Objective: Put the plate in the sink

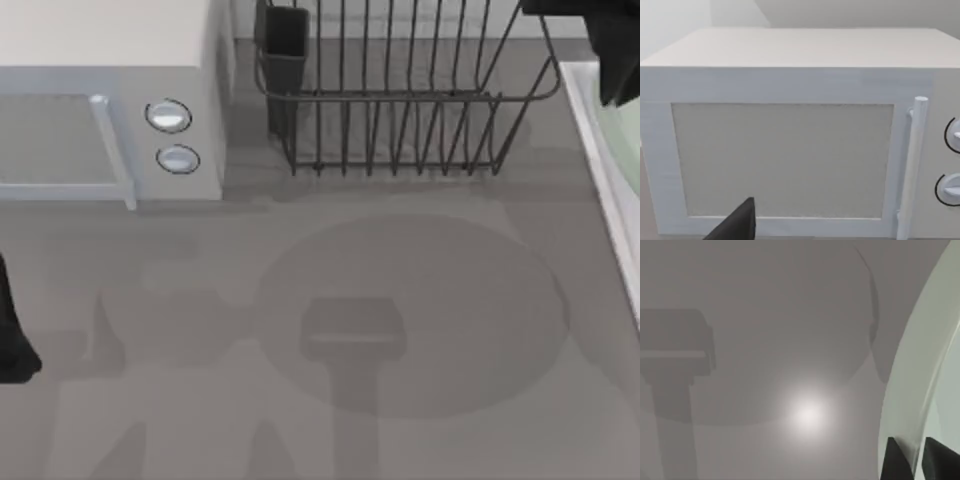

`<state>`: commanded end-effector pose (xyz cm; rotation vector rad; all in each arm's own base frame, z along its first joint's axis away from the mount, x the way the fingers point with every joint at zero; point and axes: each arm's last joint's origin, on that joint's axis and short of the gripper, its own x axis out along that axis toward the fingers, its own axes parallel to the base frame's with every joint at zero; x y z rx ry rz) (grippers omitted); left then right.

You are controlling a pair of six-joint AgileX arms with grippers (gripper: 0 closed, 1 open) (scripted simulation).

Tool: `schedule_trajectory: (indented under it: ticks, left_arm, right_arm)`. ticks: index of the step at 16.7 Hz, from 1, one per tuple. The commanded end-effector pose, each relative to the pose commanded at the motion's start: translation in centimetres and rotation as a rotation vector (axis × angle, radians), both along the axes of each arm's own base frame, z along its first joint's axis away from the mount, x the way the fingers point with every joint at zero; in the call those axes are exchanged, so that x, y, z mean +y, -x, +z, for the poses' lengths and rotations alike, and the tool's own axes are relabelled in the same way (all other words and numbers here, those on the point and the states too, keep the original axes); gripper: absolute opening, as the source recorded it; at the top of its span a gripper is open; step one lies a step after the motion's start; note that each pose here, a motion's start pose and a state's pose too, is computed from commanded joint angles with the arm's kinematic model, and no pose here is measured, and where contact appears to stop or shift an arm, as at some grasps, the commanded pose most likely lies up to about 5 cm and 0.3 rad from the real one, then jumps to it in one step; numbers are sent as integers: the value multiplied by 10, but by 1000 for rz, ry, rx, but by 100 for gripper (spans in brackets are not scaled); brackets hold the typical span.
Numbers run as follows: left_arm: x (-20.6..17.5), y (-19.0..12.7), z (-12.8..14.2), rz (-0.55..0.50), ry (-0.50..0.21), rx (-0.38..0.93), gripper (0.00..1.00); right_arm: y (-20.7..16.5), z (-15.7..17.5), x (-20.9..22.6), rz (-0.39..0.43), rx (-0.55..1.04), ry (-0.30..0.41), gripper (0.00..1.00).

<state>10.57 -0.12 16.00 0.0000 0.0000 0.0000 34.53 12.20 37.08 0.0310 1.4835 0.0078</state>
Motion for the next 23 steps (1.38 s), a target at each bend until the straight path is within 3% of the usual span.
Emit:
schedule_trajectory:
  ticks: [5, 11, 14, 19, 23]
  left_arm:
    - [0, 0, 0, 0, 0, 0, 100]
    - [0, 0, 0, 0, 0, 0, 100]
    - [0, 0, 0, 0, 0, 0, 100]
    - [0, 0, 0, 0, 0, 0, 100]
    - [0, 0, 0, 0, 0, 0, 100]
  right_arm:
    - [-48, -26, -28, 1, 10, 11, 0]
    - [-134, -125, -113, 4, 90, 25, 0]
    - [-147, -150, -149, 4, 86, 24, 0]
    - [-149, -154, -156, 5, 84, 24, 0]
    - [-149, -154, -156, 5, 84, 24, 30]
